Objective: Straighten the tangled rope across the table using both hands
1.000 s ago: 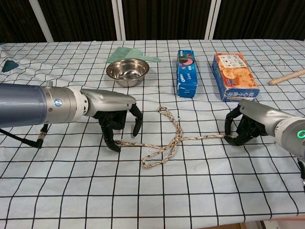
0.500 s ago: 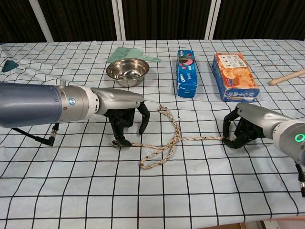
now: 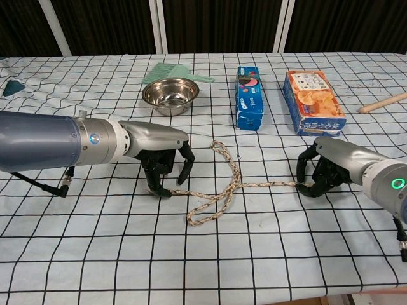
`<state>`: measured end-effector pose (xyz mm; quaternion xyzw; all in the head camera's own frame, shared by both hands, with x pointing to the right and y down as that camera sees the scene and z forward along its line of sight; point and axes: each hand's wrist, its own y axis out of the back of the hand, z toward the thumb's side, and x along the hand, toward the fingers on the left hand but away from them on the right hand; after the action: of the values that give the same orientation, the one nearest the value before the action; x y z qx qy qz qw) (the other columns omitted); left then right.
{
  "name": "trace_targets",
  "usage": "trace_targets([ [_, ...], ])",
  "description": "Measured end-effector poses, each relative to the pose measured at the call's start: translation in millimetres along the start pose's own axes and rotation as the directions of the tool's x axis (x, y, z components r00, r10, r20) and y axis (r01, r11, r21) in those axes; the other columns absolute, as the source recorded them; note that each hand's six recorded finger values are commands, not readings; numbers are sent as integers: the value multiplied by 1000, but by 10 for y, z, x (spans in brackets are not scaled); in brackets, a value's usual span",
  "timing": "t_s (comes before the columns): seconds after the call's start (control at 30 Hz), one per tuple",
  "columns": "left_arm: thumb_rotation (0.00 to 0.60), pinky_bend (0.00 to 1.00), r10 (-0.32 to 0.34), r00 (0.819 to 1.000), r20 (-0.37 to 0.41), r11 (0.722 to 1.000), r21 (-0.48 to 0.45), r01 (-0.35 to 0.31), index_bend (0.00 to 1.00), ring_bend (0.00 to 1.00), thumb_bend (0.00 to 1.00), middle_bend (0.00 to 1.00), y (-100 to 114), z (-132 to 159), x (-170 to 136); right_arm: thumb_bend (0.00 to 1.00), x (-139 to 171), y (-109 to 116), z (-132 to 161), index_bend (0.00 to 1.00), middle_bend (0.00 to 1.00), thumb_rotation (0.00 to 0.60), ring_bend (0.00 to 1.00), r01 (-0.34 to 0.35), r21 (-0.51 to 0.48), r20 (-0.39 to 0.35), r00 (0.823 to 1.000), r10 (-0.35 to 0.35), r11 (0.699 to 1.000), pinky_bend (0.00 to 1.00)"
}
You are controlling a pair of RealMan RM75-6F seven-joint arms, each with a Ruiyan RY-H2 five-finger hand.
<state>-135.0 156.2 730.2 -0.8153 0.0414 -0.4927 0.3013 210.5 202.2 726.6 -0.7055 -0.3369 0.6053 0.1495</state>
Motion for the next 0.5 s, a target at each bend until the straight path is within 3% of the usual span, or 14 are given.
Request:
trace_targets([
  [0.5,600,972,-8,1000,-19,1000,3,8,530,1000,278,1000,-32,-23,25,406,-4,-14,-3,646,983,600,1000,-4,4,3,1000,4,1000,1000],
])
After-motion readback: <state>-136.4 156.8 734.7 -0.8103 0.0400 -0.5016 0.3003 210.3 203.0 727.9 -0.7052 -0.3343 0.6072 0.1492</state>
